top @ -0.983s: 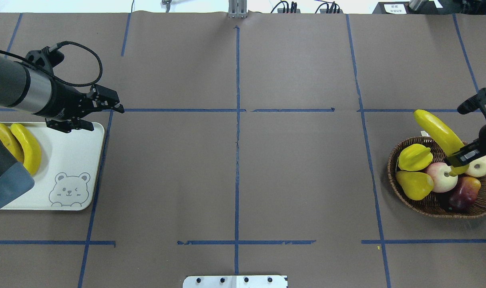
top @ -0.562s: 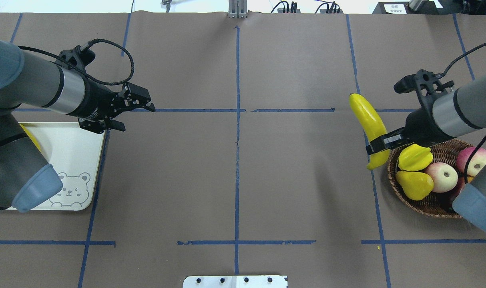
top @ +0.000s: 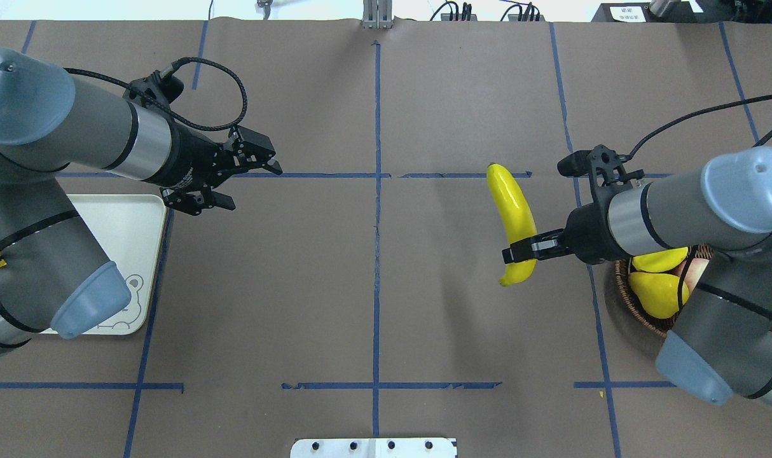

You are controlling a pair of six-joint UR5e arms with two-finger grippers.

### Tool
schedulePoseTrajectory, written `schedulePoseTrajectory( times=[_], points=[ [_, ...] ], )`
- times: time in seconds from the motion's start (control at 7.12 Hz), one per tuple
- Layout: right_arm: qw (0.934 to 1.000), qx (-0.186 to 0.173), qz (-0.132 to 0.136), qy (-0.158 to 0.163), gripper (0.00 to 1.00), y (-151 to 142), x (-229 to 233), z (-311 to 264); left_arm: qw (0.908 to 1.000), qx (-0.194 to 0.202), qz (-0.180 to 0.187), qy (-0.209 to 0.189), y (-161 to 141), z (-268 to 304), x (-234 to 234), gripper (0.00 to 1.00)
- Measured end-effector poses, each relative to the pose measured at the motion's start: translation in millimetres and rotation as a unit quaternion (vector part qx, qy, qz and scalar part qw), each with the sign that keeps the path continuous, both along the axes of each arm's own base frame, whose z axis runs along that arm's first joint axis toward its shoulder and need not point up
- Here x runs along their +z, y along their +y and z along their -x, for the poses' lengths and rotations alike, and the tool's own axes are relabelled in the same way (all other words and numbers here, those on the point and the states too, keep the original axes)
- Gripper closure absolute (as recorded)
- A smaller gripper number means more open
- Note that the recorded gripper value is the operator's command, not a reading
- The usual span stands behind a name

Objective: Transfer all bananas from basket to plate

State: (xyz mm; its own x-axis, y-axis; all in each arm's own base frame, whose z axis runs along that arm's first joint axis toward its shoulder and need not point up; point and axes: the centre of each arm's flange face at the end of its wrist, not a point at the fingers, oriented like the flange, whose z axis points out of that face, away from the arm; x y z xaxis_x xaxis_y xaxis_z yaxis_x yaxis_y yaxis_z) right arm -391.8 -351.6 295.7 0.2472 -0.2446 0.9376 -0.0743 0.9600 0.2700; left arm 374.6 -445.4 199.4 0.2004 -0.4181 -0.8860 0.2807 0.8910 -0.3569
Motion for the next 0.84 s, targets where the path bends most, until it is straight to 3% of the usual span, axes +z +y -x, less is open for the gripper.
schedulePoseTrajectory(
  times=[0.42, 0.84],
  points=[
    [0.996, 0.035, 0.011, -0.082, 0.8, 23, -32, 76, 0.9992, -0.015, 0.0, 0.037, 15, -37, -33, 0.0],
    [0.9922, 0.04, 0.016, -0.117, 0.8, 35, -51, 100, 0.9961, -0.031, -0.016, 0.081, 21, -76, -42, 0.0]
  ],
)
